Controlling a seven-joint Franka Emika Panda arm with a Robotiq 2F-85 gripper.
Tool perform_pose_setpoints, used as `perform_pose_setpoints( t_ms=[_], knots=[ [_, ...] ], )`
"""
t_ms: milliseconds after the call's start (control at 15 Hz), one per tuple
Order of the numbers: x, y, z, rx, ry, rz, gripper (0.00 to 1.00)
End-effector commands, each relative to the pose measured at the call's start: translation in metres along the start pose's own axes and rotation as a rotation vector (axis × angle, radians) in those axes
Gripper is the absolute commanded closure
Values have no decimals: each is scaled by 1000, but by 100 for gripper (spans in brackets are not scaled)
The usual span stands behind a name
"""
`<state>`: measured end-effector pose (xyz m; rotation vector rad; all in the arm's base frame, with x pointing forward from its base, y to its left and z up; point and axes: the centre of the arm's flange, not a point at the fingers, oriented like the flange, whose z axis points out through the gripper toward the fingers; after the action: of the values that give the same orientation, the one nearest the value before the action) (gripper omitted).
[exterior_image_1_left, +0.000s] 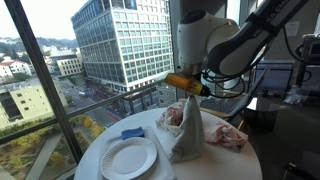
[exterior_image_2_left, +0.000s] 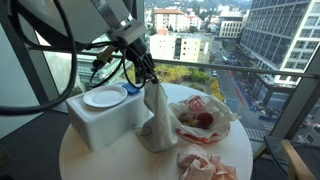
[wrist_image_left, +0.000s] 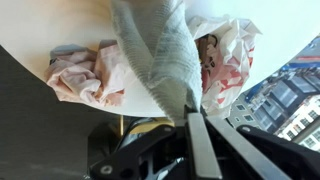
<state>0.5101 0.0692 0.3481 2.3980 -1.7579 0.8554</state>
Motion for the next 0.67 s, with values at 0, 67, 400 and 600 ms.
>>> perform_pose_setpoints(
  t_ms=[0,67,400,600],
  knots=[
    [-26,6,-22,14,-167,-108,99],
    [-36,8,-22,-1,-210,-144,99],
    [-78,34,-19,-199,-367,-326,99],
    [-86,56,0,-404,-369,-392,99]
  ],
)
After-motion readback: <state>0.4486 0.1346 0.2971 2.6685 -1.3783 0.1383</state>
